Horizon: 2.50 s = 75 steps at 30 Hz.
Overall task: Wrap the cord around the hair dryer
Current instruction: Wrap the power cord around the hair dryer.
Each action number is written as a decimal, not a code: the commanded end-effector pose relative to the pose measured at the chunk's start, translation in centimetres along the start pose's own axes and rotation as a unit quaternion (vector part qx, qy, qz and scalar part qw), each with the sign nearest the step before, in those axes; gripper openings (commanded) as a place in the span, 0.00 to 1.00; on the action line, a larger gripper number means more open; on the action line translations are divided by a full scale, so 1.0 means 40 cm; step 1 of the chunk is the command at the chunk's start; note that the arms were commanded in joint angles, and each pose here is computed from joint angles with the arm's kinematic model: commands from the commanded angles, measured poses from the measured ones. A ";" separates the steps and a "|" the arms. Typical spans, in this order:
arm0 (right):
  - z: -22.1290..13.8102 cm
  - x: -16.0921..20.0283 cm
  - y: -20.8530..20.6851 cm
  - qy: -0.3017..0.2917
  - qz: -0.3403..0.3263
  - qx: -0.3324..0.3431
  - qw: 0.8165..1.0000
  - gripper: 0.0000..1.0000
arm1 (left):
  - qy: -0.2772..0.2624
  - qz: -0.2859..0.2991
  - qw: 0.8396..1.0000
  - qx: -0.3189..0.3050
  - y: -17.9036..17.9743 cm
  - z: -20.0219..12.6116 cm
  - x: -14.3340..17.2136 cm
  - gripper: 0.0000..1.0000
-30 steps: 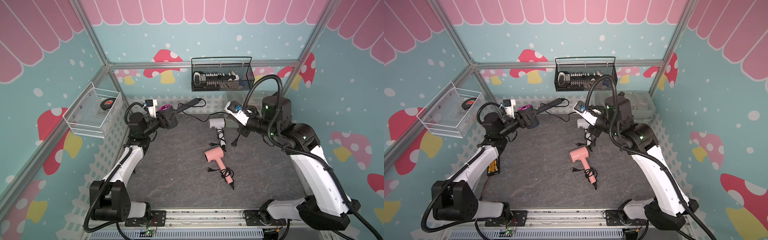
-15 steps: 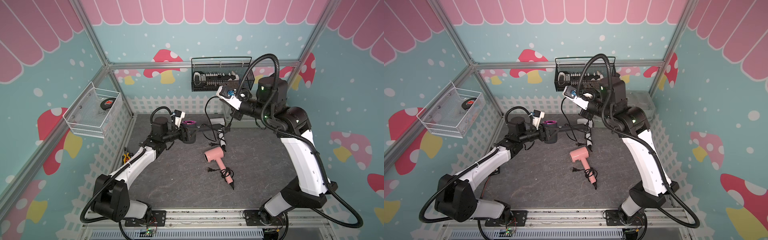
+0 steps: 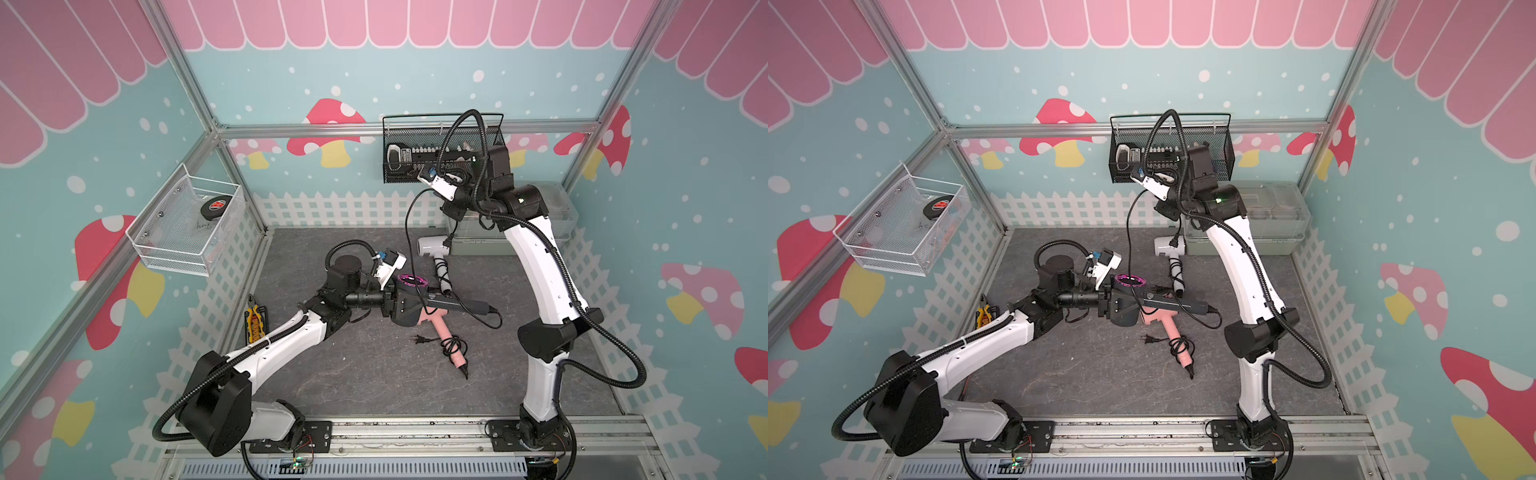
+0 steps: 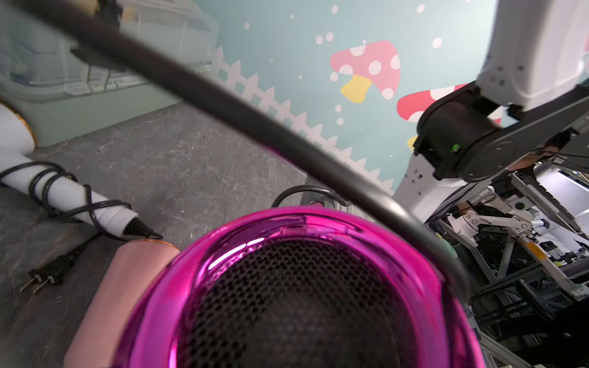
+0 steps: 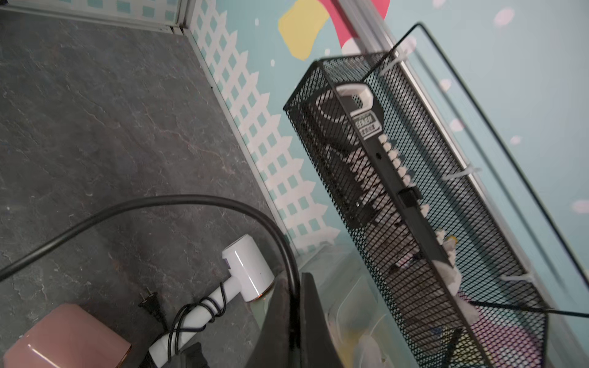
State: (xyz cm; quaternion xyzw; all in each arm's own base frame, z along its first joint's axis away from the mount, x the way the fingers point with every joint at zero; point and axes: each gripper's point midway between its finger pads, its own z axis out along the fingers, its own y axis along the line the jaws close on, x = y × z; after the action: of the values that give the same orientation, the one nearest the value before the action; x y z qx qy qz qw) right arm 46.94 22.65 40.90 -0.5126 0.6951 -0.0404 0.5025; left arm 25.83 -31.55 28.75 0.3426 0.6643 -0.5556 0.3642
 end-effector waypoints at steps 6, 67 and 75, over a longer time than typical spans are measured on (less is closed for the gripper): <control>0.032 0.139 -0.022 0.027 0.077 -0.033 0.996 0.00 | -0.067 0.082 0.993 0.051 -0.127 -0.079 -0.120 0.00; -0.153 0.393 0.578 0.155 0.108 -0.220 0.957 0.00 | -0.511 0.031 0.783 -0.352 0.265 -0.917 -0.435 0.00; -0.139 0.431 0.631 0.202 0.091 -0.244 0.944 0.00 | -0.525 0.032 0.774 -0.352 0.265 -0.945 -0.443 0.00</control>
State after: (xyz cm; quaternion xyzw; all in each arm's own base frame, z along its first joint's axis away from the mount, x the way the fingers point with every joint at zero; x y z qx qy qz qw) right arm 28.73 21.55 21.43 -0.5310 0.7838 0.1021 0.3055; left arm 41.00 3.13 39.37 -0.1145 0.5779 -0.4018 0.7011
